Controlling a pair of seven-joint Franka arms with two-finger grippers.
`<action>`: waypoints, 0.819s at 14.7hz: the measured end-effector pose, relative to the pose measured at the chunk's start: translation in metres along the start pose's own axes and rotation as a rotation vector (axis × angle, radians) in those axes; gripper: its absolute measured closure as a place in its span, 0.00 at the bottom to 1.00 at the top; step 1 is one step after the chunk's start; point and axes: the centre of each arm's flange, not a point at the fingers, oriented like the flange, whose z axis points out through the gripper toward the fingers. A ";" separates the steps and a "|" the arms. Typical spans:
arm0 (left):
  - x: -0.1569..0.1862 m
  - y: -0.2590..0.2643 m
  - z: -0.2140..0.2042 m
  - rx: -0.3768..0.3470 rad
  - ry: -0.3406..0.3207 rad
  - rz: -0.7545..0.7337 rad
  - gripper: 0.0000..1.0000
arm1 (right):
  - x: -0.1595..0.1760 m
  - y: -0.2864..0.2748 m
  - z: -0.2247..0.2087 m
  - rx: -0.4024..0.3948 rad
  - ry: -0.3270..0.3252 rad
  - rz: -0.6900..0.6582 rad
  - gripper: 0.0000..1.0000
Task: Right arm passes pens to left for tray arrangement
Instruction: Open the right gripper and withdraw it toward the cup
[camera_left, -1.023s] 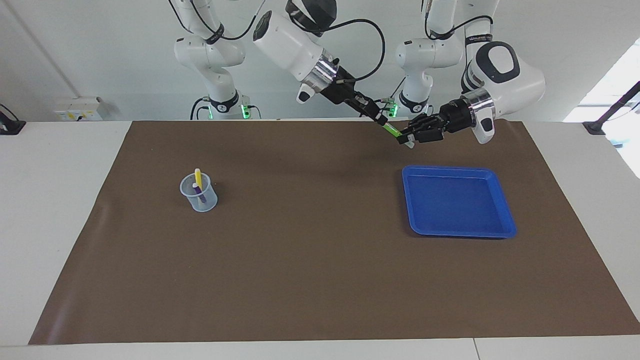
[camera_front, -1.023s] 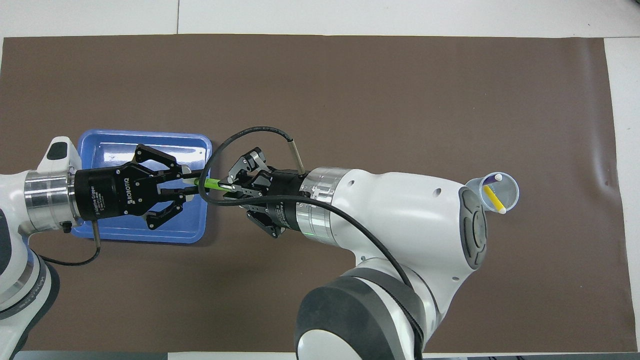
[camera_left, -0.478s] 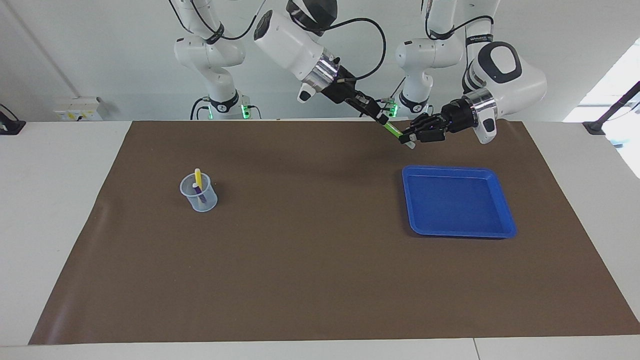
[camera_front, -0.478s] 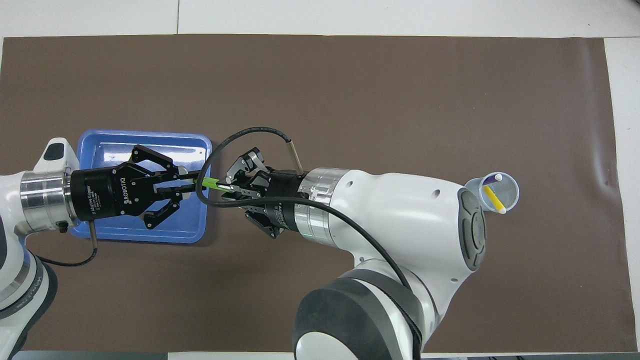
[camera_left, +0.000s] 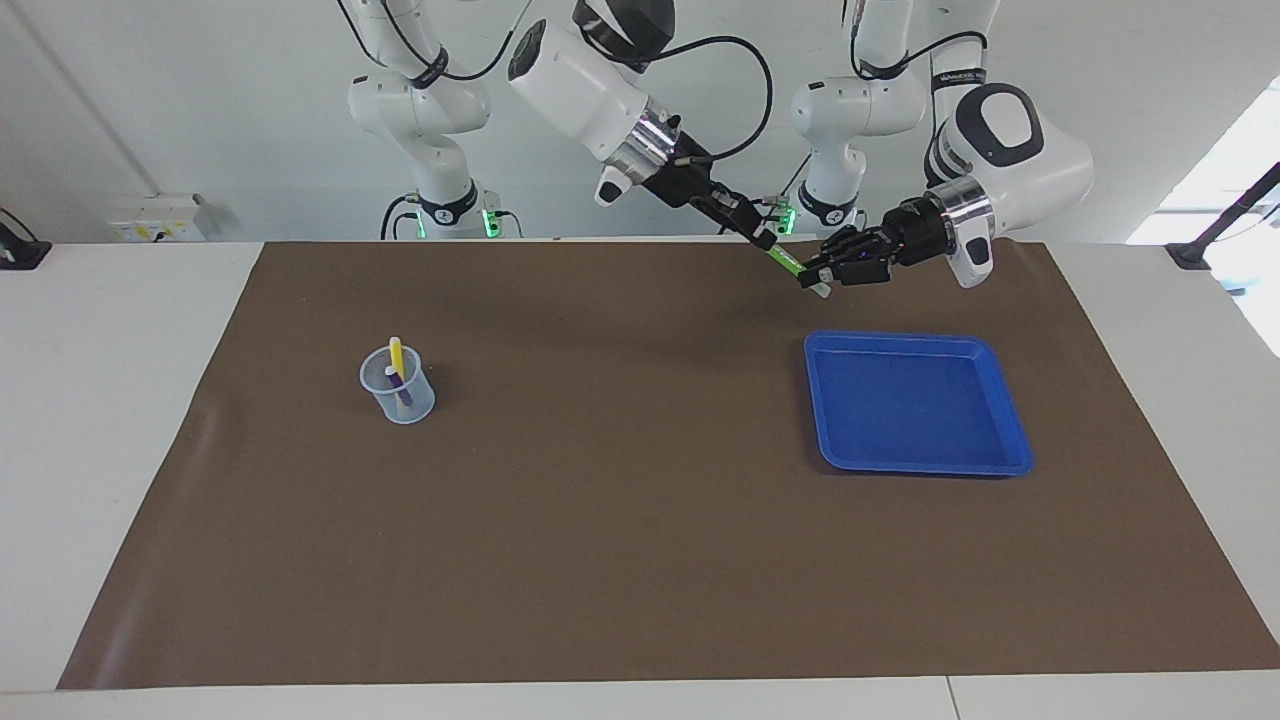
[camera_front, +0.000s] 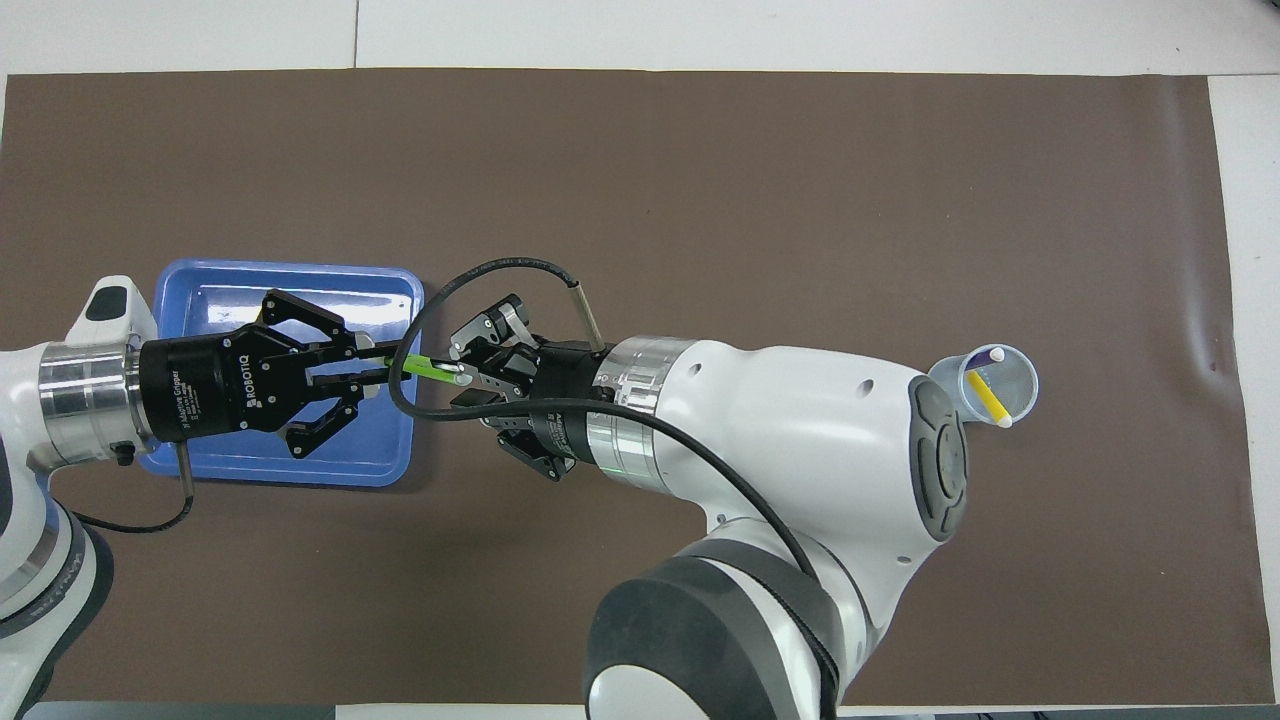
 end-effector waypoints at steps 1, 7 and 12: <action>0.000 0.001 -0.001 -0.001 0.001 0.002 0.82 | 0.003 0.001 0.000 -0.007 0.019 -0.020 0.15; 0.003 0.014 -0.011 0.089 0.143 0.094 0.82 | 0.043 0.011 -0.022 -0.111 0.143 -0.161 0.00; 0.022 0.049 -0.012 0.268 0.308 0.241 0.82 | 0.104 0.026 -0.072 -0.323 0.235 -0.410 0.00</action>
